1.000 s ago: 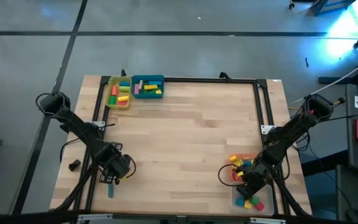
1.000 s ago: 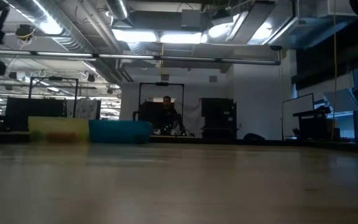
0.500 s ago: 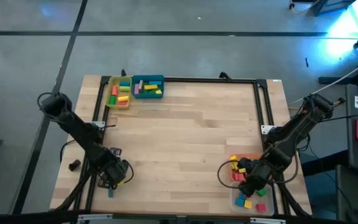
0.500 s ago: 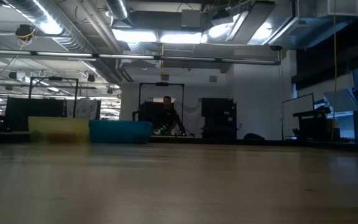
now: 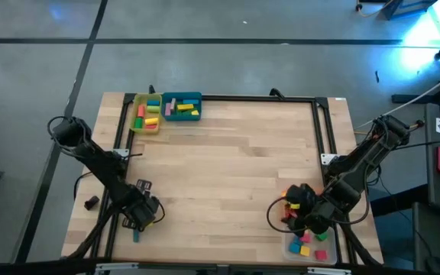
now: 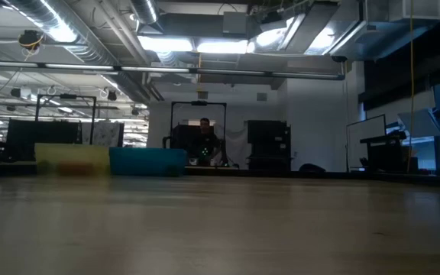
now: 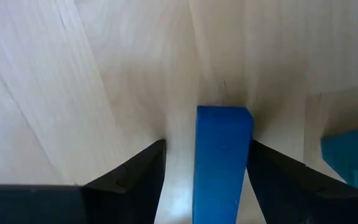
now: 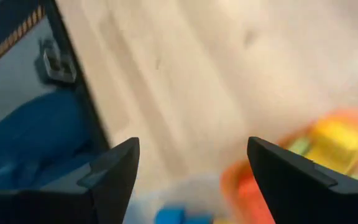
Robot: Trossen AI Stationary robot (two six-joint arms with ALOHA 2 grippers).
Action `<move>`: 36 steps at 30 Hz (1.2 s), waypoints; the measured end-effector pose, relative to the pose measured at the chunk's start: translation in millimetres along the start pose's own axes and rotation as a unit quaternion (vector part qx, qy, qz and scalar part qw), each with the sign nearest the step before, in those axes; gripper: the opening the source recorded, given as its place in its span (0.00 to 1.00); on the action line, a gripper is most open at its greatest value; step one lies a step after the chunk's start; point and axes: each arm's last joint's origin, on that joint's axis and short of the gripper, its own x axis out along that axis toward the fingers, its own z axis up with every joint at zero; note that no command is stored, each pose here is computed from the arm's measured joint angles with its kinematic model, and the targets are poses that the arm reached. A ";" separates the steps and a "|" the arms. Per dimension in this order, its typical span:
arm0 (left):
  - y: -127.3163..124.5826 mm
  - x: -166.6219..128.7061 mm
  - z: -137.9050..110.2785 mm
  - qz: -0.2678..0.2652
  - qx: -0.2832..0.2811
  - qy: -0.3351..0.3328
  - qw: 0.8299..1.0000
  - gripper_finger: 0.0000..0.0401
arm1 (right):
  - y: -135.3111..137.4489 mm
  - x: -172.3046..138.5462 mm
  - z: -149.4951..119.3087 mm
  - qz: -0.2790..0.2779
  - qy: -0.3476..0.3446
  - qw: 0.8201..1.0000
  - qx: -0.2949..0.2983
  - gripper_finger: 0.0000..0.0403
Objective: Sort blocks by size
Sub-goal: Put the blue rectangular block into the blue bin
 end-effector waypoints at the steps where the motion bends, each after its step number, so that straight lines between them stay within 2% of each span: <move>1: 0.0 0.3 0.1 0.001 -0.002 0.000 1.000 0.52 | -0.3 -0.1 1.2 -0.005 -0.020 1.000 -0.010 0.74; 5: -0.1 0.4 0.1 0.003 -0.019 -0.002 1.000 0.44 | -1.5 -0.6 5.7 -0.031 -0.097 0.993 -0.053 0.74; 11: 2.7 0.6 2.7 0.000 -0.080 -0.003 0.997 0.22 | -2.5 -1.7 9.6 -0.064 -0.159 0.978 -0.122 0.74; 14: 8.6 0.4 7.0 -0.006 -0.131 -0.001 0.991 0.21 | -3.5 -1.2 12.8 -0.074 -0.171 0.974 -0.131 0.74; 18: 19.1 -4.1 19.6 -0.017 -0.173 -0.006 0.985 0.21 | -7.5 1.5 23.4 -0.087 -0.177 0.974 -0.115 0.74; 21: 30.0 -14.2 41.1 -0.003 -0.185 -0.074 0.980 0.21 | -12.1 4.3 34.5 -0.102 -0.172 0.972 -0.126 0.74; 27: 61.8 -35.8 80.1 0.009 -0.154 -0.184 0.971 0.21 | -22.7 9.4 55.4 -0.130 -0.142 0.963 -0.189 0.74; 36: 136.0 -69.8 119.2 0.076 -0.094 -0.306 0.944 0.21 | -36.0 13.7 76.9 -0.140 -0.103 0.957 -0.234 0.74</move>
